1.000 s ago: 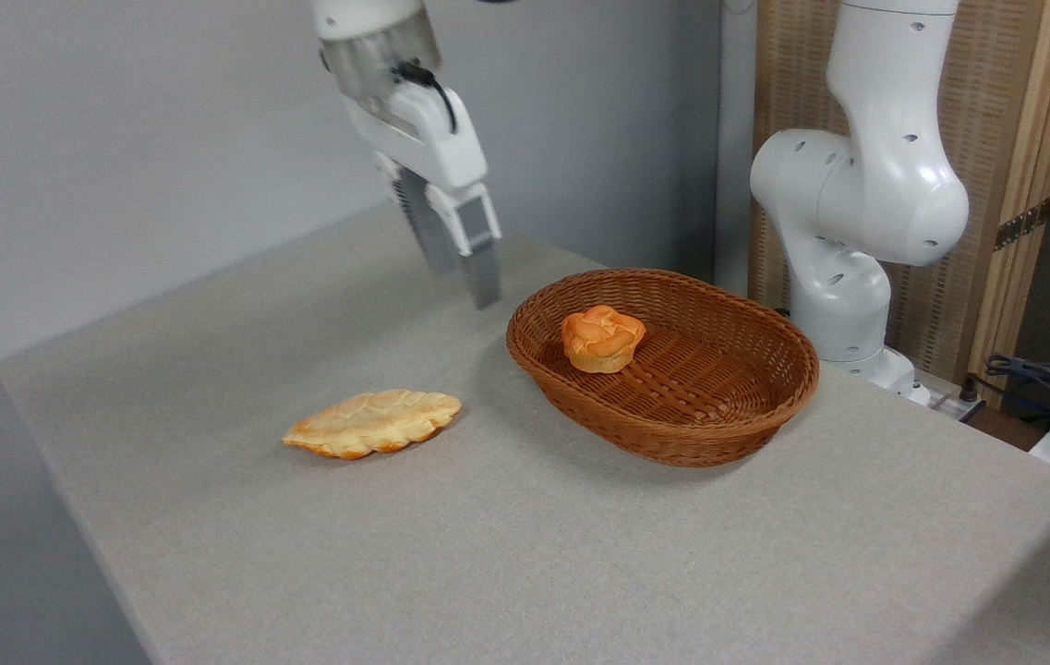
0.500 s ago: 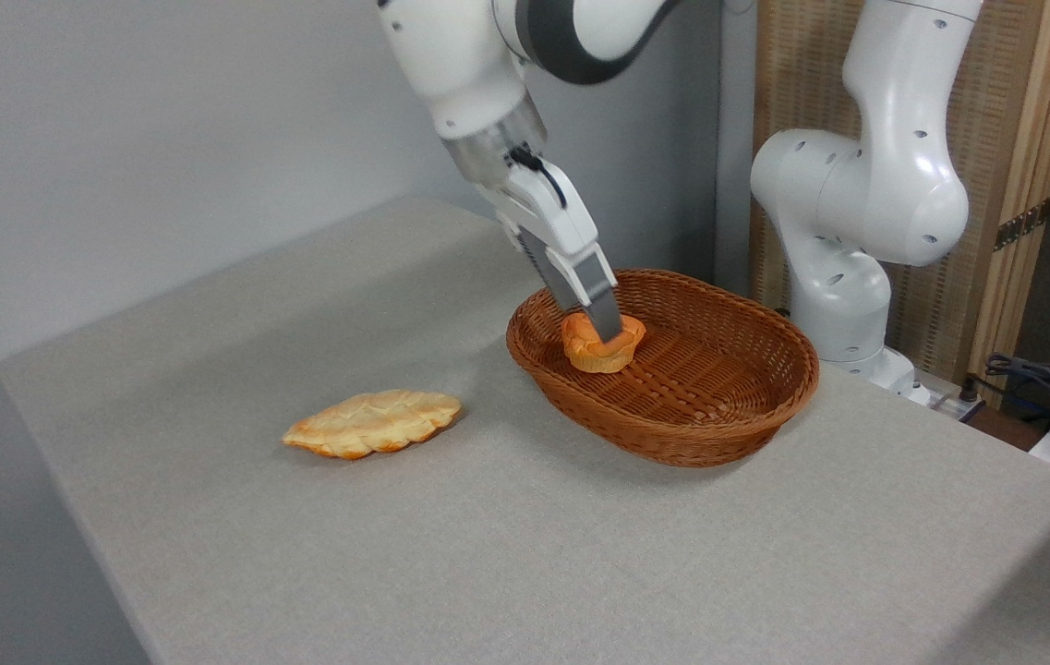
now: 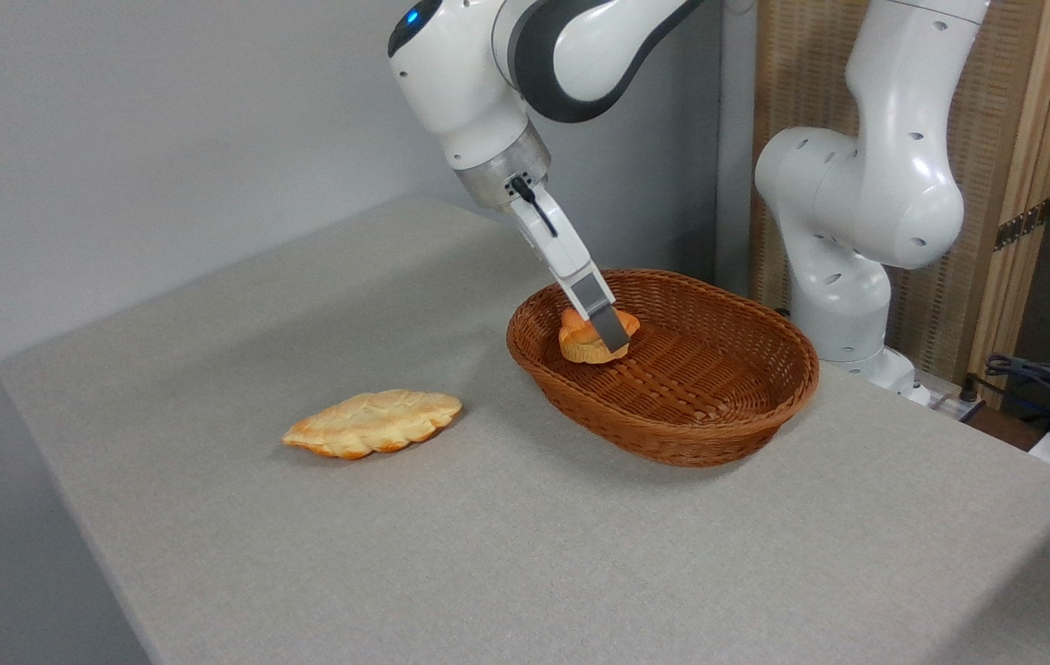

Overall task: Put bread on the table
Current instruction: 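Move the gripper down into the wicker basket onto the orange roll, then close the gripper on the orange roll and lift it from the basket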

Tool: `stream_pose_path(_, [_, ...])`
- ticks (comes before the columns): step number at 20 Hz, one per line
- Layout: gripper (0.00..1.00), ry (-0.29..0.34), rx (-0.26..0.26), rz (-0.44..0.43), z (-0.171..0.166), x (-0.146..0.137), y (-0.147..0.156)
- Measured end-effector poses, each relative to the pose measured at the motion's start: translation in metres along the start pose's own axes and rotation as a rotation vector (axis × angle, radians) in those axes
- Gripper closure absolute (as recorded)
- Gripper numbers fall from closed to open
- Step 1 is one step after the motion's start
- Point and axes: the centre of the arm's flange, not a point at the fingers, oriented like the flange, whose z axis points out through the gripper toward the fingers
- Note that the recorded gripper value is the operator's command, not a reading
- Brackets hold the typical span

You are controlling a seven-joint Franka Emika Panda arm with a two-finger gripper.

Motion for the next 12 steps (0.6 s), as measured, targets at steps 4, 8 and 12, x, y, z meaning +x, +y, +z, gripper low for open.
stream_pose_path(4, [0.31, -0.003, -0.006, 0.009, 0.0073, 0.0072, -0.0054])
stream_pose_path(8, [0.71, 0.003, -0.012, 0.02, 0.0085, 0.0092, -0.0059])
stream_pose_path(12, [0.71, 0.03, -0.035, 0.072, 0.0088, 0.0119, -0.0042])
